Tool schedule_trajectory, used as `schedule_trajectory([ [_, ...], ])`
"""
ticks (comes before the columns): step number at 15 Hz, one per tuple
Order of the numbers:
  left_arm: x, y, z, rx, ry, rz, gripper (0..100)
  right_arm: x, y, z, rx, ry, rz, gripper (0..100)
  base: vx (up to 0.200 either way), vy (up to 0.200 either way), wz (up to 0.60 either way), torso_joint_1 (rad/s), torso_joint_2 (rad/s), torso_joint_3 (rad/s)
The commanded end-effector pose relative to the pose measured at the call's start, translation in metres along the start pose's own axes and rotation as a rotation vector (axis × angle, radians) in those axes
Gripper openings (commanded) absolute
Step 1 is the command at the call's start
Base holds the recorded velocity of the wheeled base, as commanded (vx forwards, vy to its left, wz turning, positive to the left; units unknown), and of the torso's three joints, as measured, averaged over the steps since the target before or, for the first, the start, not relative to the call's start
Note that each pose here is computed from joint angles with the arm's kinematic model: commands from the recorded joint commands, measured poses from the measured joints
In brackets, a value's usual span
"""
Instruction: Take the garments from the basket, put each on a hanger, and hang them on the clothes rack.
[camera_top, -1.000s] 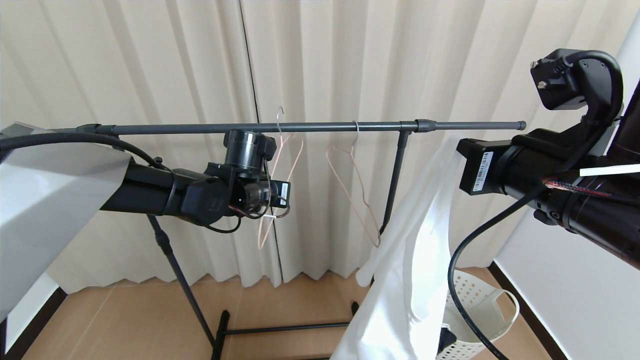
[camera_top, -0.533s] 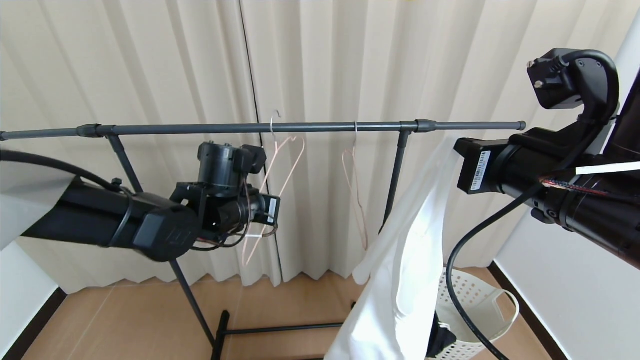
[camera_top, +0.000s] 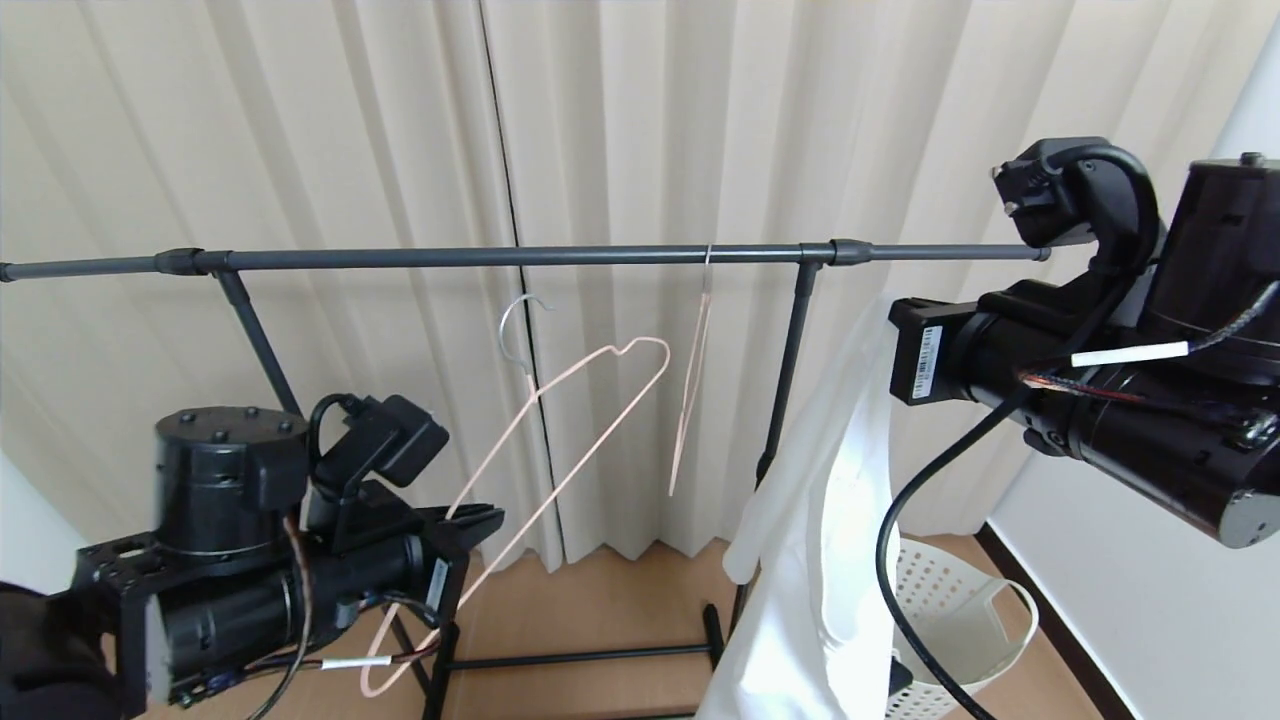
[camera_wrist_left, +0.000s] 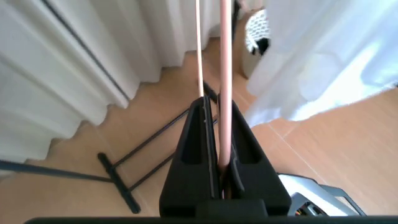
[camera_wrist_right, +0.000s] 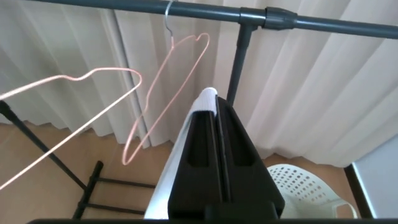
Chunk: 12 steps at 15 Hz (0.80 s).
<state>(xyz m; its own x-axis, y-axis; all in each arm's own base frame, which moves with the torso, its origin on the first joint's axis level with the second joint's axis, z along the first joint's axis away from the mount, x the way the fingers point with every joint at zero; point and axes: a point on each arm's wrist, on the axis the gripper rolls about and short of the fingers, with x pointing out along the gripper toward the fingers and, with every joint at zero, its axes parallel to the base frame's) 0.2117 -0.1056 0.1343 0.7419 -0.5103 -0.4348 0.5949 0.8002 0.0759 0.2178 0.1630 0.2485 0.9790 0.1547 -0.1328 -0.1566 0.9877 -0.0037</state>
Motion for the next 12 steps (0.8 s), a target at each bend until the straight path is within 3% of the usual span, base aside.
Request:
schedule_trajectory([
  [1, -0.030, -0.005, -0.008, 0.026, -0.061, -0.047, 0, 0.018, -0.001, -0.012, -0.027, 0.041, -0.054, 0, 0.000, 0.000, 0.00, 0.000, 0.00, 0.000],
  [4, -0.039, -0.008, -0.007, 0.108, -0.100, -0.092, 0, 0.035, -0.011, -0.016, -0.053, 0.040, -0.143, 0, 0.000, 0.000, 0.00, 0.000, 0.00, 0.000],
  [7, -0.044, -0.008, -0.006, 0.113, -0.119, -0.113, 0, 0.052, -0.015, -0.022, -0.065, 0.028, -0.211, 0, 0.000, 0.000, 0.00, 0.000, 0.00, 0.000],
  [12, -0.038, -0.022, -0.013, 0.115, -0.091, -0.256, 0, 0.067, -0.011, -0.021, -0.043, -0.024, -0.243, 0, 0.000, 0.000, 0.00, 0.000, 0.00, 0.000],
])
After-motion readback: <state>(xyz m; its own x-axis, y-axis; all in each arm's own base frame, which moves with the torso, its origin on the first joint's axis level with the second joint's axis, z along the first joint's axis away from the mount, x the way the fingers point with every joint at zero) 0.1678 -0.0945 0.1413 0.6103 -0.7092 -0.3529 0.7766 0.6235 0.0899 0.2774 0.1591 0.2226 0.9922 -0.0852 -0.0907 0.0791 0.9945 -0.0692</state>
